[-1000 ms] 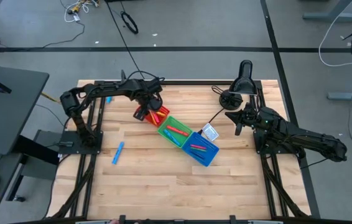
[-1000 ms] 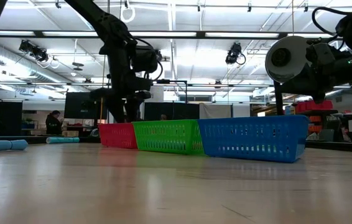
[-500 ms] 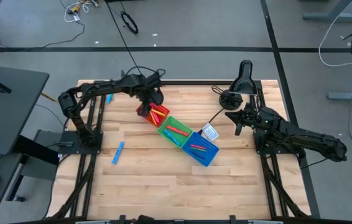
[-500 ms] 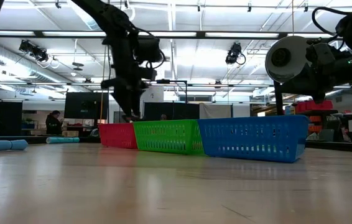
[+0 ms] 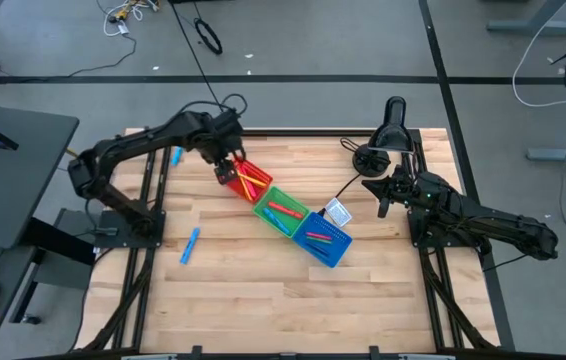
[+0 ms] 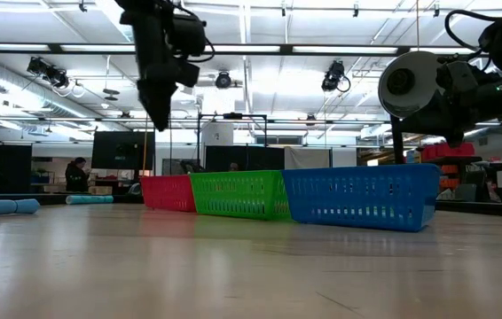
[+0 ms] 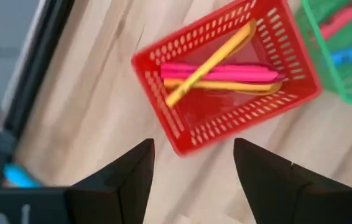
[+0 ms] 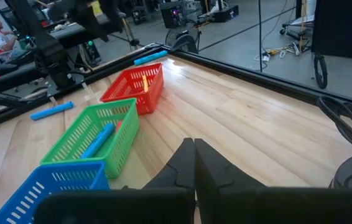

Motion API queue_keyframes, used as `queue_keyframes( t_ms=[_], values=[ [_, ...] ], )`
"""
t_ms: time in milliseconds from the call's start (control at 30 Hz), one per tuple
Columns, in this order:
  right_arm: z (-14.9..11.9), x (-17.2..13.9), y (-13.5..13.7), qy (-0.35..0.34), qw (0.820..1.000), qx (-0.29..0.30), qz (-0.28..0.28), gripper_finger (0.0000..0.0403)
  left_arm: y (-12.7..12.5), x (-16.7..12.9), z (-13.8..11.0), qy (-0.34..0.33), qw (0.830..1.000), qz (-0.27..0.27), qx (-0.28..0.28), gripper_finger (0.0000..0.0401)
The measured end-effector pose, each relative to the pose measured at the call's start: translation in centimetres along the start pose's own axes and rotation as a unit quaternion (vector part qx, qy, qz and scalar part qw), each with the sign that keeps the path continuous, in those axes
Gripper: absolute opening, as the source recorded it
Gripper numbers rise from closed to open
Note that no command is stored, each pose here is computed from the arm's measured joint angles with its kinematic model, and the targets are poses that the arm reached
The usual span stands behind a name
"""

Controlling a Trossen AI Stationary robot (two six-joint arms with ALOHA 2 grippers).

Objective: Pick & Place Markers
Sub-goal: Put the bottom blue highlighter pen into the green bin

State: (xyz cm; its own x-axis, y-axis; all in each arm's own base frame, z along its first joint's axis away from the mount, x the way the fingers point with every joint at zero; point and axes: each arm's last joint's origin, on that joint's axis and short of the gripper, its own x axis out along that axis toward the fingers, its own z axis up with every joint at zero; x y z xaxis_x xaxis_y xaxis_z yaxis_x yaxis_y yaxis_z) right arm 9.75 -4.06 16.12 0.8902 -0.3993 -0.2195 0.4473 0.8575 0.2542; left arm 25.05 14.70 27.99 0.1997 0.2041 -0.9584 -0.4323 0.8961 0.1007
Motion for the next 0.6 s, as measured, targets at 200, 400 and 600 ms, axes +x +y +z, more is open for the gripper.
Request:
queue_keyframes(
  t_ms=[200, 400, 600],
  values=[
    [0.0, 0.0, 0.0, 0.000, 1.000, 0.000, 0.000, 0.0000, -0.2, -2.0, -1.7, 0.022, 0.989, -0.001, -0.149, 0.0225],
    [0.0, 0.0, 0.0, 0.000, 1.000, 0.000, 0.000, 0.0000, -0.8, -4.1, -3.7, 0.043, 0.968, 0.002, -0.247, 0.0225],
    [0.0, 0.0, 0.0, 0.000, 1.000, 0.000, 0.000, 0.0000, -1.6, -6.3, -5.8, 0.055, 0.951, 0.006, -0.303, 0.0225]
  ],
)
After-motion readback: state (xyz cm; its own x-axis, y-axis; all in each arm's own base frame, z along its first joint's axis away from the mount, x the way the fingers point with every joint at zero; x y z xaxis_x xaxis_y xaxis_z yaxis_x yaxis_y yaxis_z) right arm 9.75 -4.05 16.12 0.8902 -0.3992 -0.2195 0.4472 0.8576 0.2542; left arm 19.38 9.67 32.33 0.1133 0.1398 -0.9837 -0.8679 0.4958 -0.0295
